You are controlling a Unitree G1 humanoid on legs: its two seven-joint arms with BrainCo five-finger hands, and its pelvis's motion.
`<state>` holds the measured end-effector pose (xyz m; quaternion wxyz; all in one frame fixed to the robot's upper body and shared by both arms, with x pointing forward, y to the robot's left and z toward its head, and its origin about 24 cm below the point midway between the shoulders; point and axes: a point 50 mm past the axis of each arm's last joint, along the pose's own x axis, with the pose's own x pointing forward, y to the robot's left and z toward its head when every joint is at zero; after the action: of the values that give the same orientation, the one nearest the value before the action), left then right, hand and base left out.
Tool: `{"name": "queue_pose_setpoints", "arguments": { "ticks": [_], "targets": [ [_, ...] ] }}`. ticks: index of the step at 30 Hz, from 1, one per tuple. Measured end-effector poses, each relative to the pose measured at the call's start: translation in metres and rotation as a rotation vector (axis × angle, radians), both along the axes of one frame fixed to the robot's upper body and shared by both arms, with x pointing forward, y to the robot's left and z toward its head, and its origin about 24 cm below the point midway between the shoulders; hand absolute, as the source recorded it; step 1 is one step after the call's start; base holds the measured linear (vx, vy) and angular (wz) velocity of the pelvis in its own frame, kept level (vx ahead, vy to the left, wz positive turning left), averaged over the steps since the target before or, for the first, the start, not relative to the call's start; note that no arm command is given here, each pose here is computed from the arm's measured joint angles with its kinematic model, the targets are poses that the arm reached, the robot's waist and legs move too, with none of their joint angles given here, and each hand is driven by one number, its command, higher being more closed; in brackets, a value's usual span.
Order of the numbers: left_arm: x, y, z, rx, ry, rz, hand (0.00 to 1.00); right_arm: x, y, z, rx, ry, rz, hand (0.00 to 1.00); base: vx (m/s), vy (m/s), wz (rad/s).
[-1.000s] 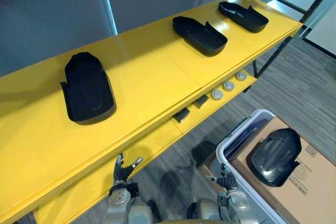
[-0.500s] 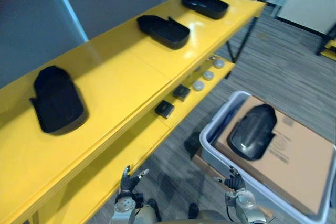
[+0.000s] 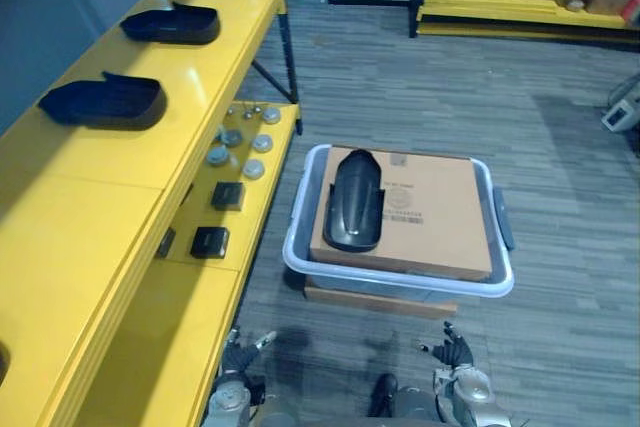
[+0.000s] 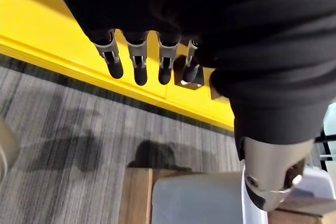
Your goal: Walk over and take plastic housings, then place them on the shelf
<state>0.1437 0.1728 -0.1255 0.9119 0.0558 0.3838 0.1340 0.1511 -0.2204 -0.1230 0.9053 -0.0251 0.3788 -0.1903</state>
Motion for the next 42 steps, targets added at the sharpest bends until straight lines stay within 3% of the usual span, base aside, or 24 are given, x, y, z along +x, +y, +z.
{"name": "queue_pose_setpoints", "arguments": {
  "ticks": [12,20,25,29,34,38,42],
  "targets": [
    [-0.002,0.014,0.001,0.035,0.007,0.003,0.0,-0.004,-0.004,0.0,0.049,-0.028,-0.145,0.0,0.11,0.106,-0.17],
    [-0.024,0.022,-0.006,0.044,0.062,0.041,0.0,-0.002,-0.042,0.027,-0.012,-0.184,-0.343,0.0,0.05,0.012,0.03],
    [-0.037,0.029,-0.008,0.047,0.09,0.083,0.0,0.018,-0.076,0.09,-0.174,-0.461,-0.443,0.0,-0.01,0.029,-0.06],
    [-0.038,0.028,-0.008,0.048,0.094,0.078,0.0,0.043,-0.075,0.139,-0.275,-0.677,-0.395,0.0,-0.05,0.016,0.06],
    [-0.041,0.028,-0.009,0.051,0.096,0.075,0.0,0.078,-0.043,0.17,-0.328,-0.803,-0.184,0.0,-0.07,-0.003,0.09],
    [-0.039,0.028,-0.008,0.051,0.086,0.072,0.0,0.093,-0.025,0.173,-0.358,-0.801,-0.054,0.0,-0.06,-0.017,0.13],
    [-0.038,0.028,-0.008,0.053,0.082,0.066,0.0,0.11,-0.009,0.15,-0.394,-0.658,0.067,0.0,-0.02,0.002,0.11]
  ]
}}
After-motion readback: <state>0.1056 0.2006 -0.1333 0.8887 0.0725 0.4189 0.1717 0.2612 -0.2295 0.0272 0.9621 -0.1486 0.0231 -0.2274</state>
